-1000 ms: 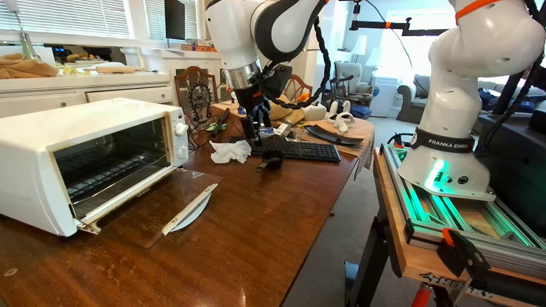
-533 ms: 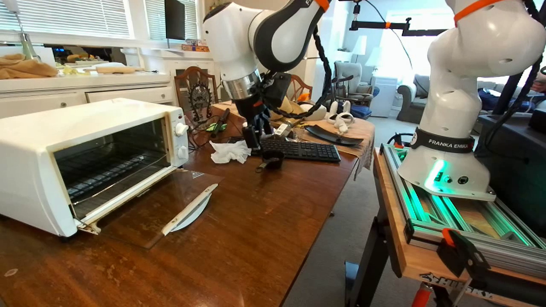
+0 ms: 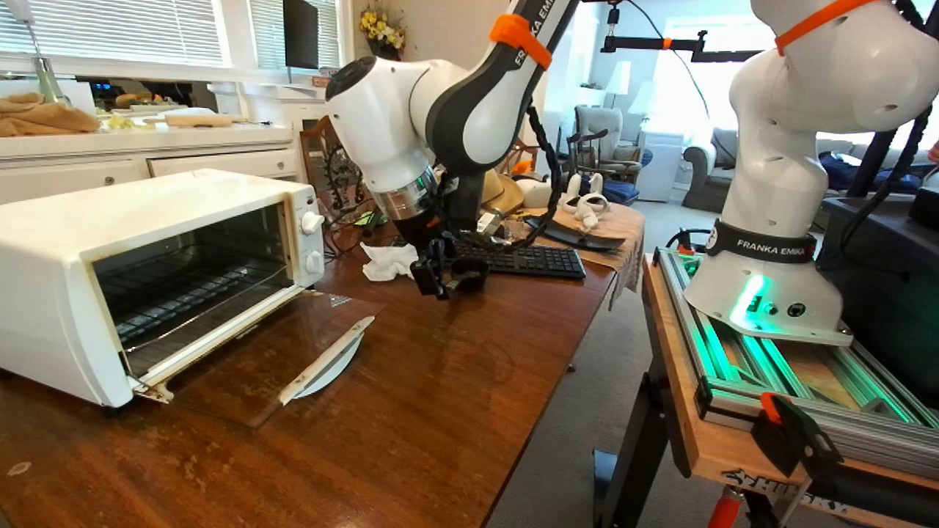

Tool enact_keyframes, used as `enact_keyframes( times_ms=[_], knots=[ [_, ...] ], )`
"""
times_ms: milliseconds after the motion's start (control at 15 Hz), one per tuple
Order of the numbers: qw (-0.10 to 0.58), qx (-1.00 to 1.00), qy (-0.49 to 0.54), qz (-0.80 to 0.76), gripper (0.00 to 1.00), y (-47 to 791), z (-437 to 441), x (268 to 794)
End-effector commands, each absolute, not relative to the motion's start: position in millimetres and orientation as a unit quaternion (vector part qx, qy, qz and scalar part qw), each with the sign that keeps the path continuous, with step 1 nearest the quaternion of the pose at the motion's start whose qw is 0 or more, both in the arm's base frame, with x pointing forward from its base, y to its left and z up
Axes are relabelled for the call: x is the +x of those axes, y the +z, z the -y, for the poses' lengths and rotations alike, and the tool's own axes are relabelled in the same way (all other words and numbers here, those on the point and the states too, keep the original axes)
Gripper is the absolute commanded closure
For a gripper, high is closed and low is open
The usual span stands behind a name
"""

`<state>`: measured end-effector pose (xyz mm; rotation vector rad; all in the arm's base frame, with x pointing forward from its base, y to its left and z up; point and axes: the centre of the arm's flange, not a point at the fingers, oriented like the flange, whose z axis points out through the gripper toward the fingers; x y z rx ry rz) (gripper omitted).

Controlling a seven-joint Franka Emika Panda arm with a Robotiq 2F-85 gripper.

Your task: Put the black pot inside the oven

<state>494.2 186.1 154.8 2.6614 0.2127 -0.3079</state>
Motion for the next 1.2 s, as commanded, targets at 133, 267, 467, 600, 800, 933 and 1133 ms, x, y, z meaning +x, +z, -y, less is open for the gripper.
enact_keyframes(
  times_ms=[133, 267, 467, 600, 800, 933, 1133],
  knots=[
    [0.291, 0.947, -0.105, -0.079, 0.0, 124.2, -211.3, 503.7],
    [0.317, 0.94, -0.1, -0.075, 0.0, 118.8, -213.5, 503.5],
    [0.34, 0.933, -0.094, -0.073, 0.0, 112.4, -213.0, 505.0],
    [0.349, 0.93, -0.088, -0.071, 0.0, 109.5, -211.6, 506.0],
    [0.359, 0.927, -0.086, -0.068, 0.0, 100.4, -210.5, 507.1],
    [0.365, 0.925, -0.086, -0.068, 0.0, 94.7, -212.6, 507.1],
    [0.38, 0.919, -0.083, -0.064, 0.0, 86.5, -213.4, 507.6]
  ],
)
